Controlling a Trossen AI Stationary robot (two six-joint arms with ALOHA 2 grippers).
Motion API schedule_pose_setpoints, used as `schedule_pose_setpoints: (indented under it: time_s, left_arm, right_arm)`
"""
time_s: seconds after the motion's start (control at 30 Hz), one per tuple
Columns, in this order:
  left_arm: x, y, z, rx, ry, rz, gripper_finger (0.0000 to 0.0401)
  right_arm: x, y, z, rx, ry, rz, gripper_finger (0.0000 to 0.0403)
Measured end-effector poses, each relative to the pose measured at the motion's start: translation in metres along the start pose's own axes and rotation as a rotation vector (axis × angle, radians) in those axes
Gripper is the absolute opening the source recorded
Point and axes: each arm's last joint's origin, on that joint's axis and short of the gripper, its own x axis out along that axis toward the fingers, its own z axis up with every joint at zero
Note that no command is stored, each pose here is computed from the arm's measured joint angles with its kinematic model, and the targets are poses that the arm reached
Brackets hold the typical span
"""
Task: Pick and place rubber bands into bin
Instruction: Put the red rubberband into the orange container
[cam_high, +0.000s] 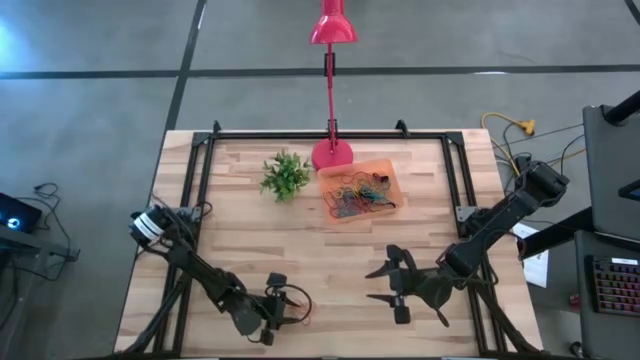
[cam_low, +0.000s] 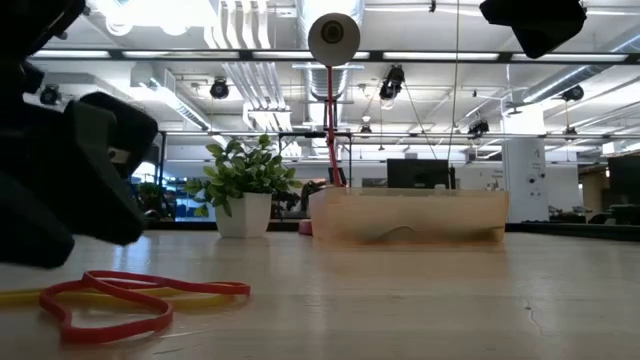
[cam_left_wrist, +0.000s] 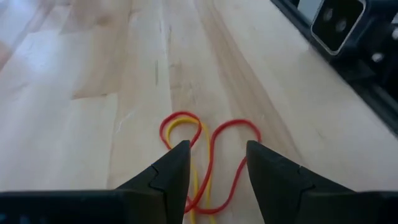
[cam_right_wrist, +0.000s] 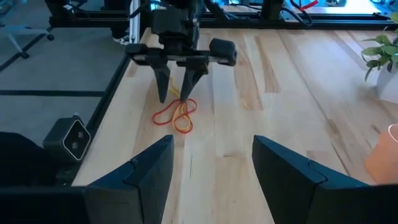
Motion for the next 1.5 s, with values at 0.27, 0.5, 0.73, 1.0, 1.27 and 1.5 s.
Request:
schedule_pose_setpoints:
  time_s: [0.27, 0.5, 0.73, 1.0, 1.27, 1.5]
  left_arm:
    - [0.002, 0.0, -0.003, 0.017, -0.004, -0.002, 0.0141]
    - [0.006, 0.003, -0.01, 0.004, 0.023, 0.015, 0.0141]
    - [0.007, 0.002, -0.011, -0.019, 0.024, 0.014, 0.0141]
    - [0.007, 0.004, -0.013, -0.04, 0.029, 0.019, 0.0112]
    - [0.007, 0.006, -0.014, -0.041, 0.04, 0.004, 0.0021]
    - [0.008, 0.004, -0.01, -0.009, 0.031, 0.003, 0.0004]
  right_arm:
    - [-0.001, 0.001, 0.0, 0.005, 0.0, 0.004, 0.0206]
    - [-0.001, 0.001, 0.0, 0.006, 0.0, 0.004, 0.0206]
    - [-0.001, 0.001, 0.0, 0.006, 0.0, 0.004, 0.0206]
    - [-0.001, 0.001, 0.0, 0.006, 0.0, 0.004, 0.0205]
    - [-0.001, 0.001, 0.0, 0.009, -0.004, 0.006, 0.0205]
    - [-0.001, 0.001, 0.0, 0.009, -0.004, 0.006, 0.0205]
